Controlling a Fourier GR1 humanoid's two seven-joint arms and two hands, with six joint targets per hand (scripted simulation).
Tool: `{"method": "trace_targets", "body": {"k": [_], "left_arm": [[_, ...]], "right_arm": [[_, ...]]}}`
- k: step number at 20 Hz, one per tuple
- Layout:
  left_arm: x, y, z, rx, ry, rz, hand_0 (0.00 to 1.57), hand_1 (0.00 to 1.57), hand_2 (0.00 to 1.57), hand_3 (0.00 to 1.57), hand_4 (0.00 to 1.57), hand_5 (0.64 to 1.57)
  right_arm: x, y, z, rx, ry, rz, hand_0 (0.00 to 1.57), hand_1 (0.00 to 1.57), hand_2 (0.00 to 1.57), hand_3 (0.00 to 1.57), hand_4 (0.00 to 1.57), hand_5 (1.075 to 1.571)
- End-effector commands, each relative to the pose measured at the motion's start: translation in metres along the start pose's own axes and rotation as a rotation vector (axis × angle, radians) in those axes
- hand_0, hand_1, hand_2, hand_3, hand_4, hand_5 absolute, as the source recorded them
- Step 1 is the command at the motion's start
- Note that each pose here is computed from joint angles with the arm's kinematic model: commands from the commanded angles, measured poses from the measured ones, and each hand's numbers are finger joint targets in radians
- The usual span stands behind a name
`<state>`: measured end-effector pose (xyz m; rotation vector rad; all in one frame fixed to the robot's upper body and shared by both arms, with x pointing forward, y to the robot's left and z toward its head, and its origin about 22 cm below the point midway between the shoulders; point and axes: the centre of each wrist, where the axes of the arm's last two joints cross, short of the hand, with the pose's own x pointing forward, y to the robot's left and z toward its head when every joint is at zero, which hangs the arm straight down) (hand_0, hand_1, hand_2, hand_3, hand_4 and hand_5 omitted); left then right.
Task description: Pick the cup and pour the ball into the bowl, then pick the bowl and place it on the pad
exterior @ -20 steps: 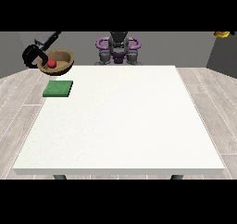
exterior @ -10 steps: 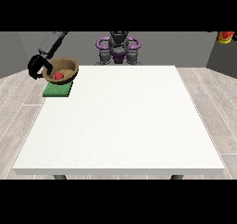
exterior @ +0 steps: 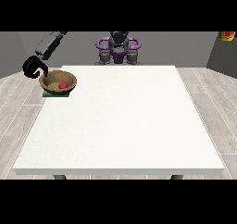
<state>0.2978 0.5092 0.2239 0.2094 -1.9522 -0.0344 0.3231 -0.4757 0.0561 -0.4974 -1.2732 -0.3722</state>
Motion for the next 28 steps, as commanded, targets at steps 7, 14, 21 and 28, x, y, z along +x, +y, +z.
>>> {"method": "trace_targets", "body": {"k": [7,14,21,28], "left_arm": [[0.009,0.011,0.002,0.027,-0.010,-0.008,0.00,0.00,0.00,0.00,1.19,1.562],[0.004,0.018,0.003,0.029,-0.012,-0.015,0.00,0.00,0.00,0.00,1.19,1.566],[0.018,0.024,-0.001,0.033,-0.068,-0.015,0.00,0.00,0.00,0.00,1.21,1.569],[-0.052,-0.011,0.017,0.029,0.130,-0.001,0.00,0.00,0.00,0.00,1.19,1.569]], "right_arm": [[-0.011,0.013,-0.002,-0.081,-0.028,-0.062,1.45,1.45,1.39,0.80,0.00,1.536],[0.029,0.026,-0.009,-0.098,-0.098,-0.026,1.26,1.26,1.35,0.91,0.11,1.529],[0.028,0.044,-0.009,0.028,-0.101,0.076,0.00,0.00,0.00,0.00,0.00,1.410],[0.061,0.028,-0.010,0.083,0.003,0.200,0.00,0.00,0.00,0.00,0.20,1.375]]}}
